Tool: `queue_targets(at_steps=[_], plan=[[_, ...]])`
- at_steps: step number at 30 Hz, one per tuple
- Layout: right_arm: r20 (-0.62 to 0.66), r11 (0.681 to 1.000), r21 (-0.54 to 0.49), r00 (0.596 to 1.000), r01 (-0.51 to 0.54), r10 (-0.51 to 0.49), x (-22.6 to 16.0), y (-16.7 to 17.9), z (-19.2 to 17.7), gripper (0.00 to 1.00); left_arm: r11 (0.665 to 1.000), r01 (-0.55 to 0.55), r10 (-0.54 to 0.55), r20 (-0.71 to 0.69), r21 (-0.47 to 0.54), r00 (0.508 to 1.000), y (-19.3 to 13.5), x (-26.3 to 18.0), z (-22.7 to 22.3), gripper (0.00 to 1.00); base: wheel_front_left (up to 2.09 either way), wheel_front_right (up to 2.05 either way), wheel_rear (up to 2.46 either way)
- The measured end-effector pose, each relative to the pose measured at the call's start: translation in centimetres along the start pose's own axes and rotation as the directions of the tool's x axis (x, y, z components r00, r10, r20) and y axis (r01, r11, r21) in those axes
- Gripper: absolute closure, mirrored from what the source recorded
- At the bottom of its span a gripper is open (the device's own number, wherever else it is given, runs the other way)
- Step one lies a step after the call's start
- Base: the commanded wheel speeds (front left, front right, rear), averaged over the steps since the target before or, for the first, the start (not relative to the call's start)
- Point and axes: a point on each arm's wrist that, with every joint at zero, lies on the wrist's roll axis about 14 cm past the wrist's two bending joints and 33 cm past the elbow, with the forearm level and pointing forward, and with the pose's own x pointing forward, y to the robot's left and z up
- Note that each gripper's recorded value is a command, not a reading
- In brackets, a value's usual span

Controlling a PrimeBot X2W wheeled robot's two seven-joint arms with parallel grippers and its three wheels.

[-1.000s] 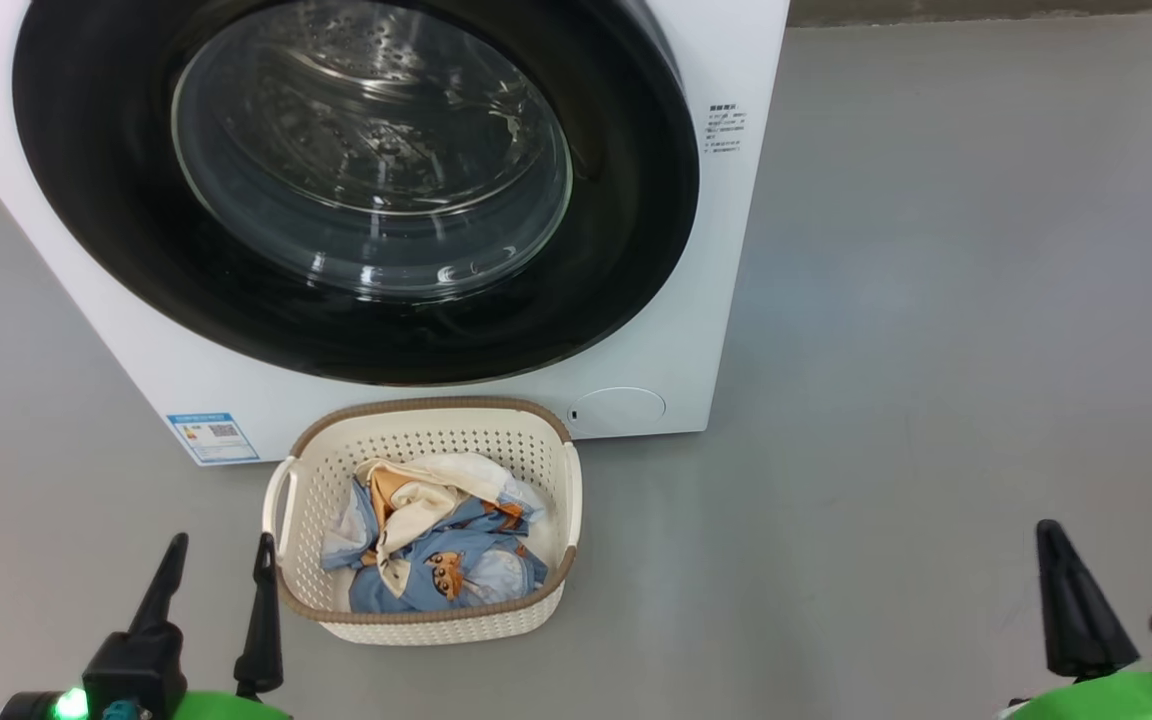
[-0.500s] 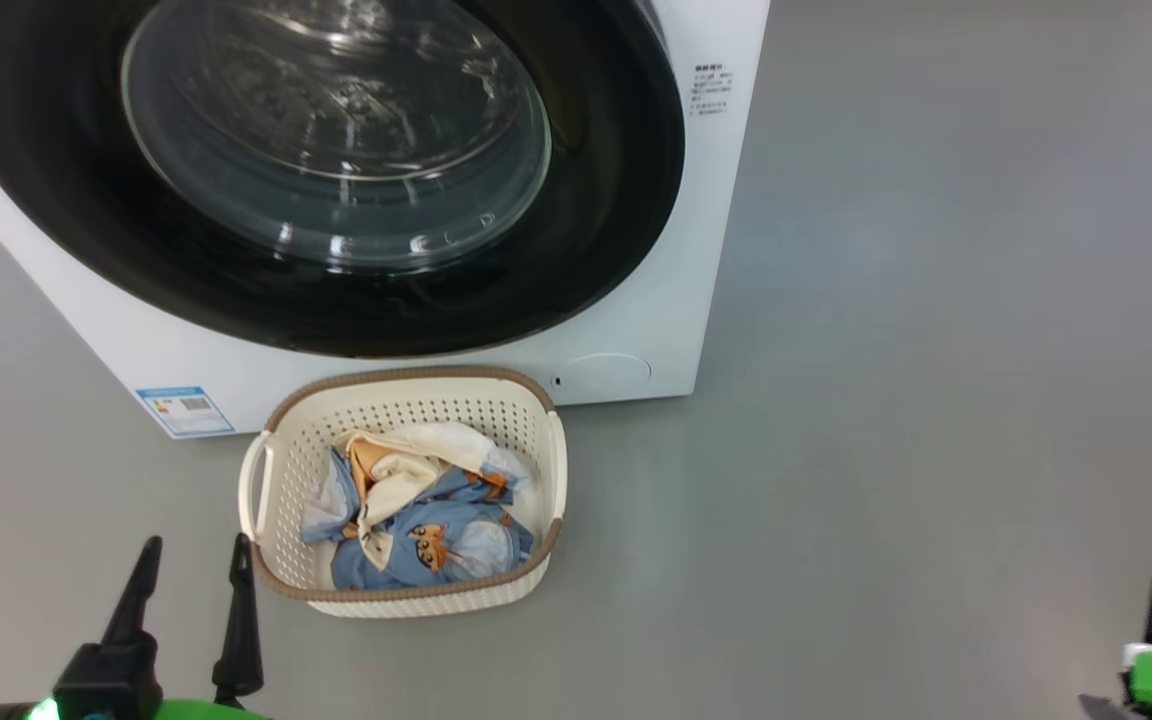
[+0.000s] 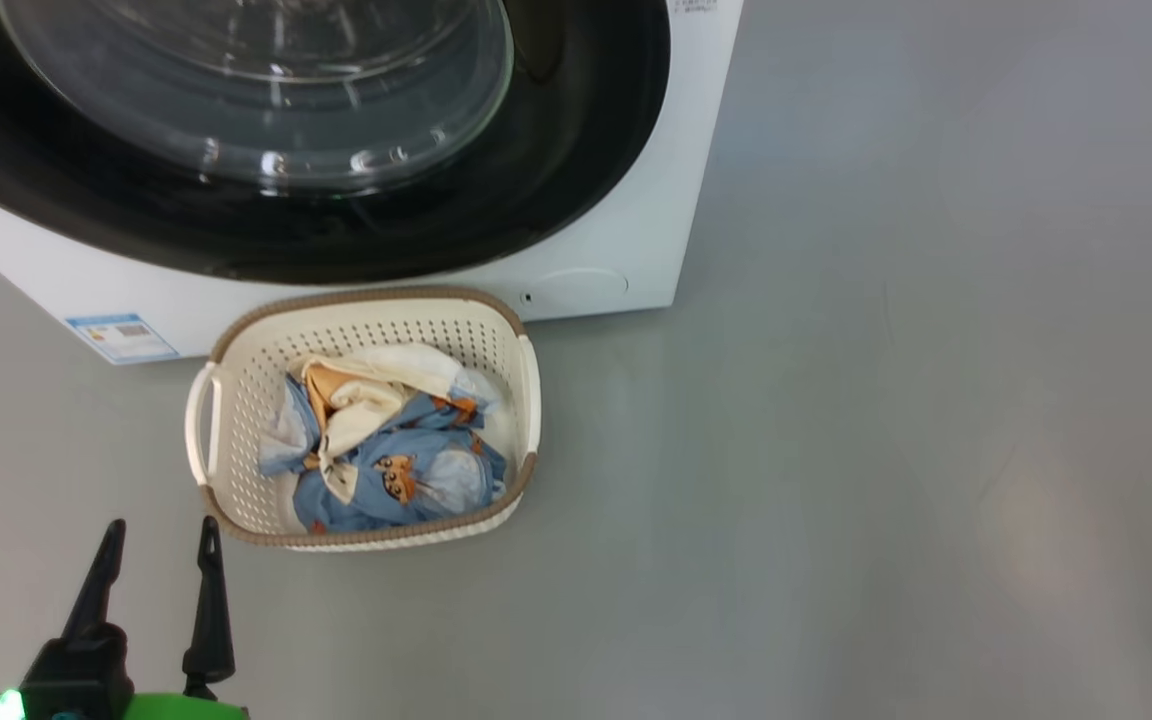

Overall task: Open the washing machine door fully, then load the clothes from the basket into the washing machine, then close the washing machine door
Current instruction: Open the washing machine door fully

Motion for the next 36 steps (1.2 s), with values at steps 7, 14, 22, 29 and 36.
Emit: queue_targets(at_steps=[7,14,22,29,36], plan=[[-0.151,1.0,0.013,0.988,0.017,-0.015,3.5,-0.1,-1.7,1.0,1.0,0.02,-0.02,-0.04,-0.006,0.999,-0.8,1.0,-1.6,0.0,0.0,0.0,0.0],[-0.299,0.999,0.002,0.954,-0.034,0.033,7.1,2.1,-4.7,1.0,1.0,0.009,-0.01,-0.069,-0.016,0.998,-0.7,0.6,-2.5,0.0,0.0,0.0,0.0],[-0.425,0.987,0.008,0.893,-0.159,0.147,11.5,6.5,-9.2,1.0,0.999,-0.035,0.034,-0.125,-0.008,0.992,0.3,0.0,-4.3,0.0,0.0,0.0,0.0],[-0.541,0.972,0.013,0.816,-0.235,0.205,13.8,8.9,-14.0,1.0,0.998,-0.07,0.069,-0.156,-0.004,0.985,1.1,-0.7,-5.1,0.0,0.0,0.0,0.0],[-0.663,0.941,0.043,0.695,-0.335,0.278,14.7,12.3,-19.8,1.0,0.993,-0.116,0.115,-0.184,0.007,0.976,2.0,-1.6,-5.7,0.0,0.0,0.0,0.0]])
